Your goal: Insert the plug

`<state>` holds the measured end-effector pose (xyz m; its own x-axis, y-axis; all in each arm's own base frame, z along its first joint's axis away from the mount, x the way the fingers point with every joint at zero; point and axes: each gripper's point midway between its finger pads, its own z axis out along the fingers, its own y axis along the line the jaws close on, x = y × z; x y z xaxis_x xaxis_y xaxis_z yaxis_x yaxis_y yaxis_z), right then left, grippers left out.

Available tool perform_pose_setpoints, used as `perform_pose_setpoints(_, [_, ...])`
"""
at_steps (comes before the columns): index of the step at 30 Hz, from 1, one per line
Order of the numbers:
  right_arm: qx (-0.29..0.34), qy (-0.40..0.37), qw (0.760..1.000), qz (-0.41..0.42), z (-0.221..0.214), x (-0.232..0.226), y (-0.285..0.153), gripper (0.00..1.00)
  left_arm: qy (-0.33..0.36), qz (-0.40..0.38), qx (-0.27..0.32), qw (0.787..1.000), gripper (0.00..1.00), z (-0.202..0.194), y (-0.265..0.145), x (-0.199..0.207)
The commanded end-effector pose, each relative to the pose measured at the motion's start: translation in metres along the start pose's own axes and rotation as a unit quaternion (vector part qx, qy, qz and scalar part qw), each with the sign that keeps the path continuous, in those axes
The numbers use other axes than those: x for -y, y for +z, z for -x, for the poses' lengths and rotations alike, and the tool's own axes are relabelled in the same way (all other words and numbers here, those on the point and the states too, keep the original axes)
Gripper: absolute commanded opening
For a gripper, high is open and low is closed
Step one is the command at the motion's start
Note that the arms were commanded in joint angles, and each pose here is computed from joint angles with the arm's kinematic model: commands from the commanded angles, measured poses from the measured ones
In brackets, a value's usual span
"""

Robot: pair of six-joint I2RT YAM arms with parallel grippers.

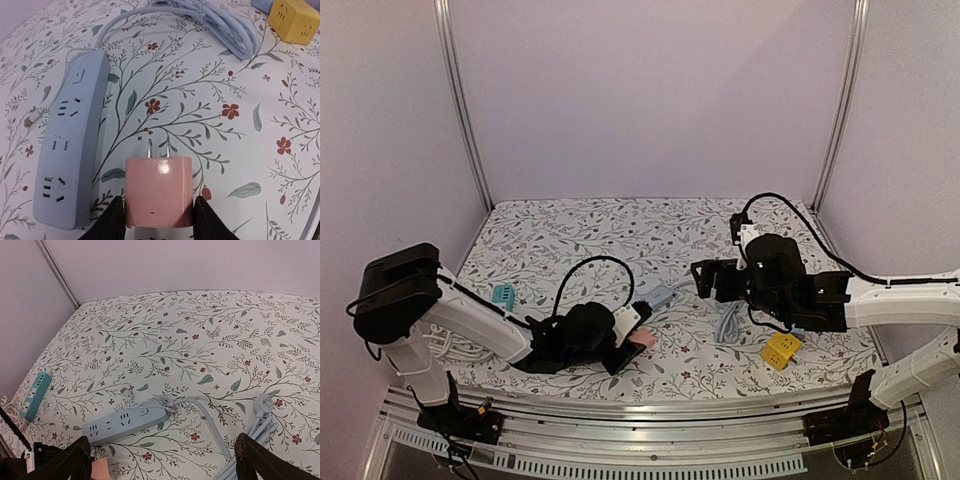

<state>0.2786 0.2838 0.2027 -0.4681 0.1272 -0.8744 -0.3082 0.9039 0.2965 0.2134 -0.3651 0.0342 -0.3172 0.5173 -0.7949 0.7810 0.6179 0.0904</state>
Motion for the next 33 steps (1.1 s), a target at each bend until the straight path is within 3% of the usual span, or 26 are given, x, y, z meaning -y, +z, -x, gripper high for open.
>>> perform_pose_setpoints(1, [-0.032, -0.004, 0.999, 0.041, -0.014, -0.010, 0.012, 0.99, 0.010, -0.021, 0.060, 0.998, 0.00, 0.024, -0.019, 0.010])
perform_pose_setpoints(10, [-0.119, 0.016, 0.978, 0.168, -0.037, -0.028, 0.022, 0.99, 0.033, -0.041, 0.111, 0.992, 0.00, 0.031, -0.045, 0.014])
perform_pose_setpoints(20, [-0.145, 0.003, 0.964, 0.221, -0.047, -0.038, 0.025, 0.99, 0.107, -0.053, 0.190, 0.975, 0.00, 0.031, -0.063, 0.019])
perform_pose_setpoints(26, [-0.162, 0.000, 0.942, 0.293, -0.053, -0.057, 0.016, 0.99, 0.147, -0.066, 0.196, 0.967, 0.00, 0.023, -0.063, 0.026])
perform_pose_setpoints(33, [-0.175, 0.010, 0.923, 0.341, -0.055, -0.067, 0.005, 0.98, 0.161, -0.082, 0.255, 0.950, 0.00, 0.029, -0.088, 0.031])
